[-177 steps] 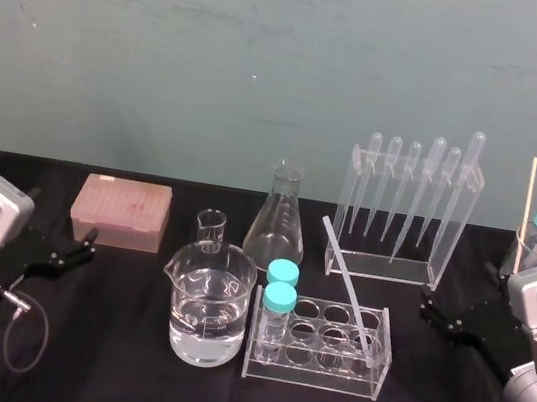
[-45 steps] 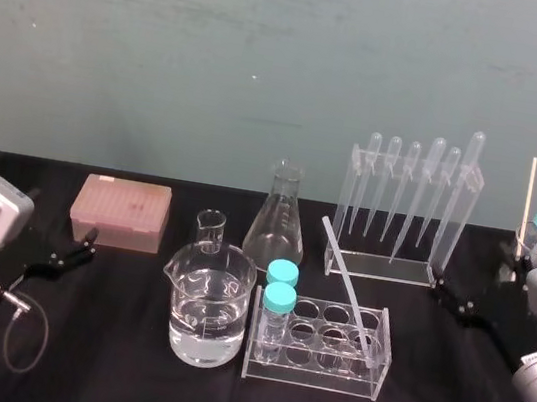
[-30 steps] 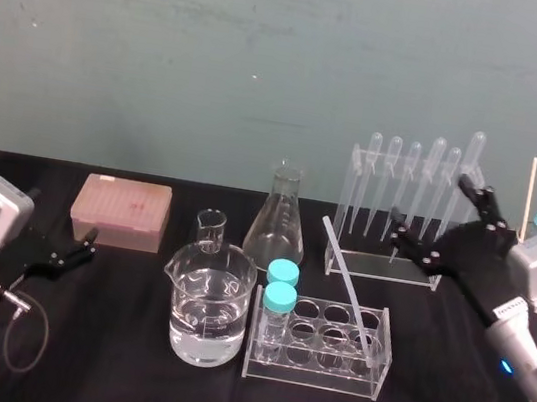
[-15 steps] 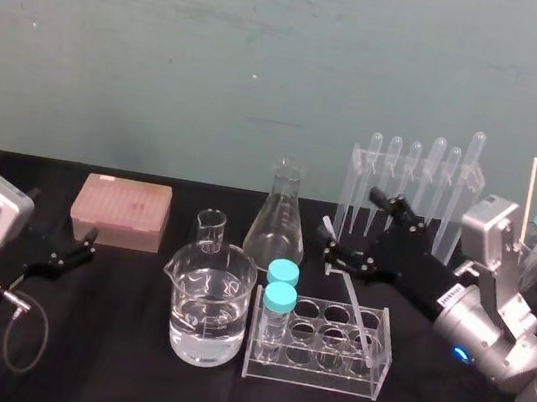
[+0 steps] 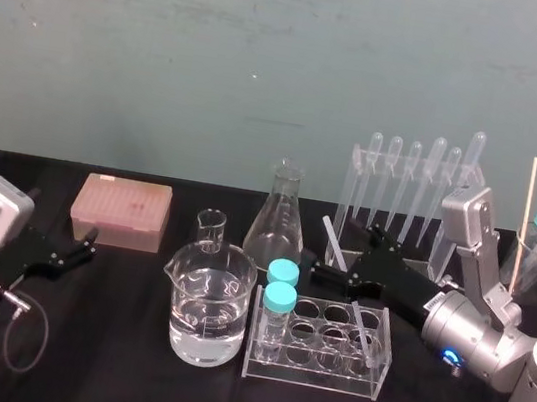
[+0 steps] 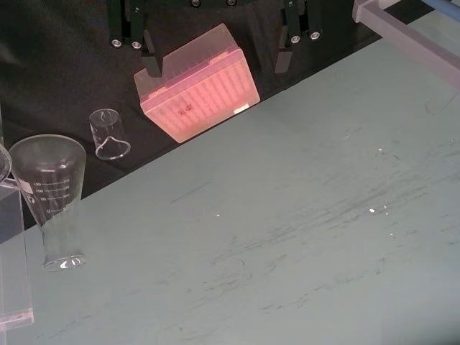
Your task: Pick up the stirring rod with one hand, then place it down.
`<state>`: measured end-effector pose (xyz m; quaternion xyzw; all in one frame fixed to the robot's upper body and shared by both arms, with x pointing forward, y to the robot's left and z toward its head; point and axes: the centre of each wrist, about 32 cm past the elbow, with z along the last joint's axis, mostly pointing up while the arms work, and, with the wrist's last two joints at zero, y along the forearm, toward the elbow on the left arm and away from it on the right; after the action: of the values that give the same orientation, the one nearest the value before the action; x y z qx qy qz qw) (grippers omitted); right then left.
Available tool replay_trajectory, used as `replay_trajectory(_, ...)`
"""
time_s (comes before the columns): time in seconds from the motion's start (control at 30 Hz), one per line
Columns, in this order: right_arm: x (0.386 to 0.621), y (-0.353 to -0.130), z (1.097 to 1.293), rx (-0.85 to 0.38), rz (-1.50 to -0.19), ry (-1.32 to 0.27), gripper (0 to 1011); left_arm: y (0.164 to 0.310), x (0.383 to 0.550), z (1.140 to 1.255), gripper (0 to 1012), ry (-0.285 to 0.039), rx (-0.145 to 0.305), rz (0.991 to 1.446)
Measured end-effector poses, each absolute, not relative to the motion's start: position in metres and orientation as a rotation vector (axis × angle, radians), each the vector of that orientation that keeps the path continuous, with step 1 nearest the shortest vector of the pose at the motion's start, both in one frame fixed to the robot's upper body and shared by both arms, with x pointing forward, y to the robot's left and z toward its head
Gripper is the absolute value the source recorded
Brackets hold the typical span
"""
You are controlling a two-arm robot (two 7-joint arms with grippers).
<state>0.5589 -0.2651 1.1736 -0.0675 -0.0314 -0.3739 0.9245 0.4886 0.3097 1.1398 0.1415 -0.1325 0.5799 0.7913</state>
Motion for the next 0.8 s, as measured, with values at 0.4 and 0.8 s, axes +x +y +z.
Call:
replay_trajectory(0.4, 0.5588, -0.2654, 1.1735, -0.135, -0.767, -0.070, 1002, 0.3097, 0.4886, 1.1398, 1000, -0.285, 0.304, 1.248)
replay_trajectory(0.8, 0.5586, -0.2654, 1.1735, -0.134, -0.764, -0.074, 760, 0.3096, 0.4886, 1.1398, 1000, -0.285, 0.304, 1.248)
